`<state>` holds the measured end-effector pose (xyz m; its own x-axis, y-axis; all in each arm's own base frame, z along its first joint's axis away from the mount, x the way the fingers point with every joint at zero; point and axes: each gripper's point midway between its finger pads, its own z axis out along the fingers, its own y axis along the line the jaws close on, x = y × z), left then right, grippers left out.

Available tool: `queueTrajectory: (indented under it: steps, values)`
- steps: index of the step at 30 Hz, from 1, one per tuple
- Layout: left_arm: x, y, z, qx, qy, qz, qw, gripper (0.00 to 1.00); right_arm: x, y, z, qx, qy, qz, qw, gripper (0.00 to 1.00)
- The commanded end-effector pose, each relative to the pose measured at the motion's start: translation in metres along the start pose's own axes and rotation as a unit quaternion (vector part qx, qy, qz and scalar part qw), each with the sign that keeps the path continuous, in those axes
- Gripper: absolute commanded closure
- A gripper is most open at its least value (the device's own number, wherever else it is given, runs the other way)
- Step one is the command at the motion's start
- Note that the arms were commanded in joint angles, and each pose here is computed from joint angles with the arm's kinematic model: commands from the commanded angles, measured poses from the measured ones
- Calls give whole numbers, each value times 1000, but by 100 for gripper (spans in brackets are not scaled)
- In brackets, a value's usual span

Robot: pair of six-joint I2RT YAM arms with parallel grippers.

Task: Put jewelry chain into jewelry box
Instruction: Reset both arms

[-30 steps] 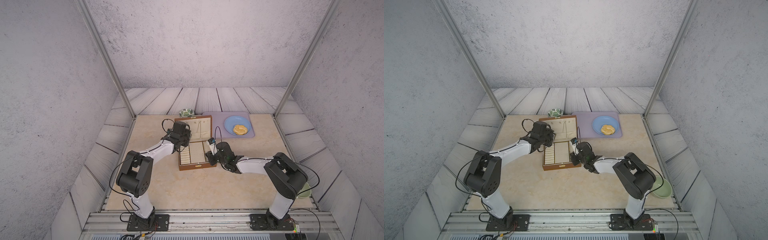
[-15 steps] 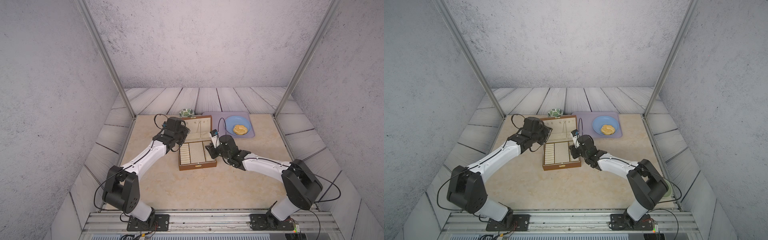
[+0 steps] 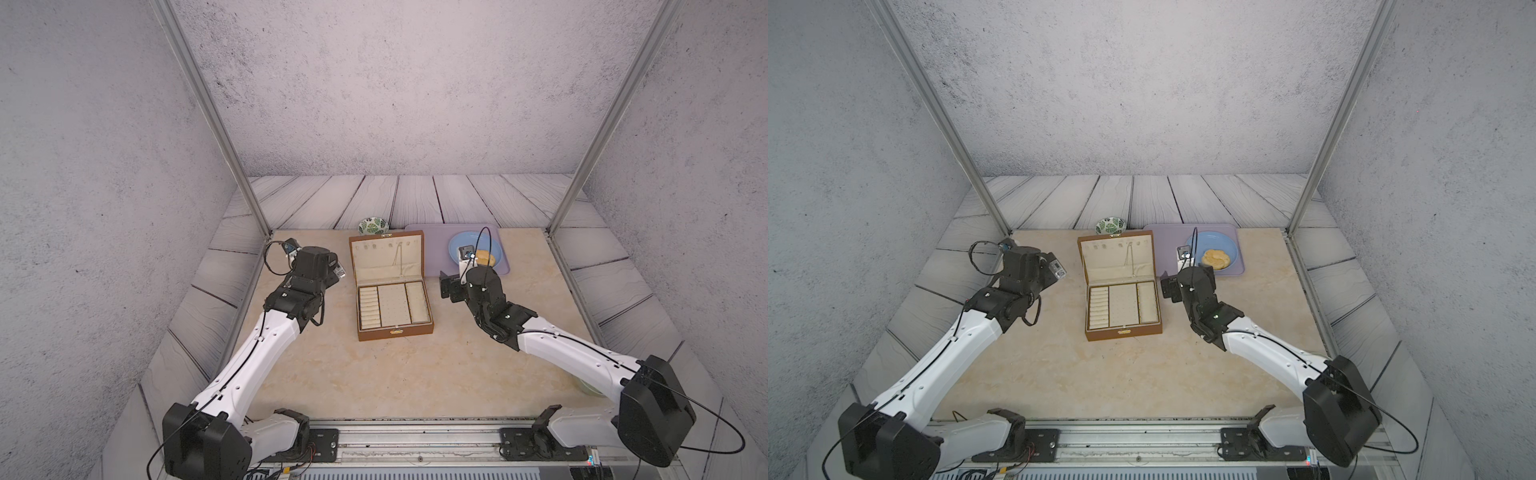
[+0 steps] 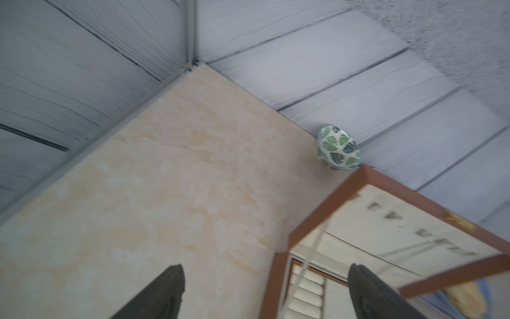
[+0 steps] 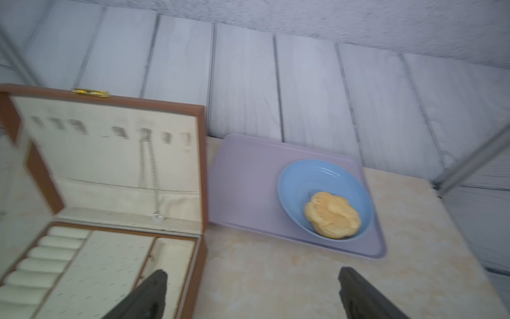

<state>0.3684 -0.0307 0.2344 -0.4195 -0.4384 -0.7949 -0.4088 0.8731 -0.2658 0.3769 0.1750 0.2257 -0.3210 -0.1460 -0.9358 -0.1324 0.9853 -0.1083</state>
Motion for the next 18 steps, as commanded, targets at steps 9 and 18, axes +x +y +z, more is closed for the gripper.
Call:
queueTrajectory:
  steps: [9, 18]
  values:
    - [46, 87, 103, -139, -13, 198, 970, 2, 83, -157, 21, 260, 49, -27, 964, 1]
    - [54, 60, 125, -54, -58, 264, 961, 2, 127, -177, 45, 240, 43, -4, 970, 1]
